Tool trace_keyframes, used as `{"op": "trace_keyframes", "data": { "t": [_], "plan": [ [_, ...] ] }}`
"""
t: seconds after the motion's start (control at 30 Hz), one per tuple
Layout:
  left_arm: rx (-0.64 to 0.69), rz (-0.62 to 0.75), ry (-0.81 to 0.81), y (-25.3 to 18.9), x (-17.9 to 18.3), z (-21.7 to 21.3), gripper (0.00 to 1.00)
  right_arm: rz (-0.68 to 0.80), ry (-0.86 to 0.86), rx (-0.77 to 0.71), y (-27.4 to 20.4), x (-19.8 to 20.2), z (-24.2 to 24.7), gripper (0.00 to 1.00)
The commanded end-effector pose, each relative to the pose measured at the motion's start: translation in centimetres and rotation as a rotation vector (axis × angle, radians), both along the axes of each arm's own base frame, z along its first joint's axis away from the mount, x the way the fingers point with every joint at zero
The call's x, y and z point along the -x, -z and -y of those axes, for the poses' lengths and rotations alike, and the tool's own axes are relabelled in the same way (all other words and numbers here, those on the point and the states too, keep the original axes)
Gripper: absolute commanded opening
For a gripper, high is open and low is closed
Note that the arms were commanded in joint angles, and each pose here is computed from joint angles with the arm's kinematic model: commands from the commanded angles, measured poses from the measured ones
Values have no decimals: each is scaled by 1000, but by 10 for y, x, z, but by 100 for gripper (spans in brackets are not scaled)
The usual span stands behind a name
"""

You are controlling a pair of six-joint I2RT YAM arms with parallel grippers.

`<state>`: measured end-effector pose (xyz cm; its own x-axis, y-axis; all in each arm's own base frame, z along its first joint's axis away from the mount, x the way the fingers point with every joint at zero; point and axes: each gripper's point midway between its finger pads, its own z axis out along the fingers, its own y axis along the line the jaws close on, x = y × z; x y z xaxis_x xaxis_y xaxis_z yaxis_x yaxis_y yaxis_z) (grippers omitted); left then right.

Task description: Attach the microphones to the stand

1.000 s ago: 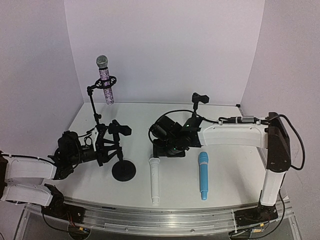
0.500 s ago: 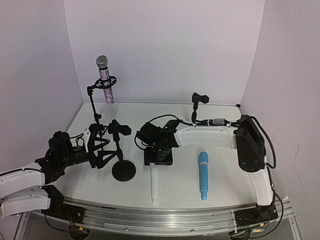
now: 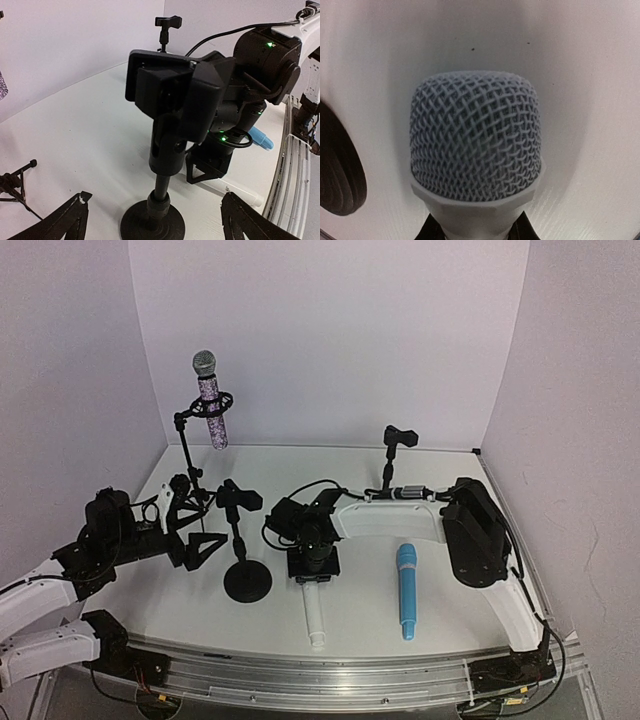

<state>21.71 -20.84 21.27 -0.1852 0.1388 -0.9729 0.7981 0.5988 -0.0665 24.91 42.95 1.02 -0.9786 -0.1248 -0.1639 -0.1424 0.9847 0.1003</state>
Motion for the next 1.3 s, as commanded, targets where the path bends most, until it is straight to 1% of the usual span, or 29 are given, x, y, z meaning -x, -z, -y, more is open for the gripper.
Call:
{"op": "trace_keyframes", "data": {
  "t": [0.0,0.07,0.13,0.27,0.33,0.43,0.47,0.53,0.63,0.73,0.9,1.13,1.27],
  "plan": [
    [-43,6,79,-15,15,2,95,8,-2,19,-5,-5,6,8],
    [-57,13,117,-21,20,3,99,35,-12,9,-18,-13,10,0],
    [-72,24,168,-29,26,4,99,72,-41,-25,-40,-24,10,0],
    [-109,23,271,-44,26,3,100,222,-160,-96,-104,-46,6,0],
    [-126,34,339,-53,19,-5,100,305,-211,-162,-144,-53,5,0],
    [-141,59,429,-69,3,-24,100,405,-301,-261,-185,-58,6,0],
    [-142,36,466,-72,-3,-29,100,442,-330,-293,-198,-57,7,0],
    [-199,74,594,-75,-3,-32,100,517,-397,-324,-219,-55,12,0],
    [-215,93,713,-79,-8,-27,100,566,-445,-328,-230,-55,19,0],
    [-297,122,797,-75,-13,-5,100,597,-462,-329,-237,-56,23,0],
    [-310,206,786,-82,-23,15,100,625,-457,-343,-242,-54,28,0],
    [-244,176,804,-86,-25,28,100,632,-441,-379,-243,-52,27,0],
    [-259,167,853,-79,-19,30,99,639,-435,-386,-246,-52,27,0]
  ]
}}
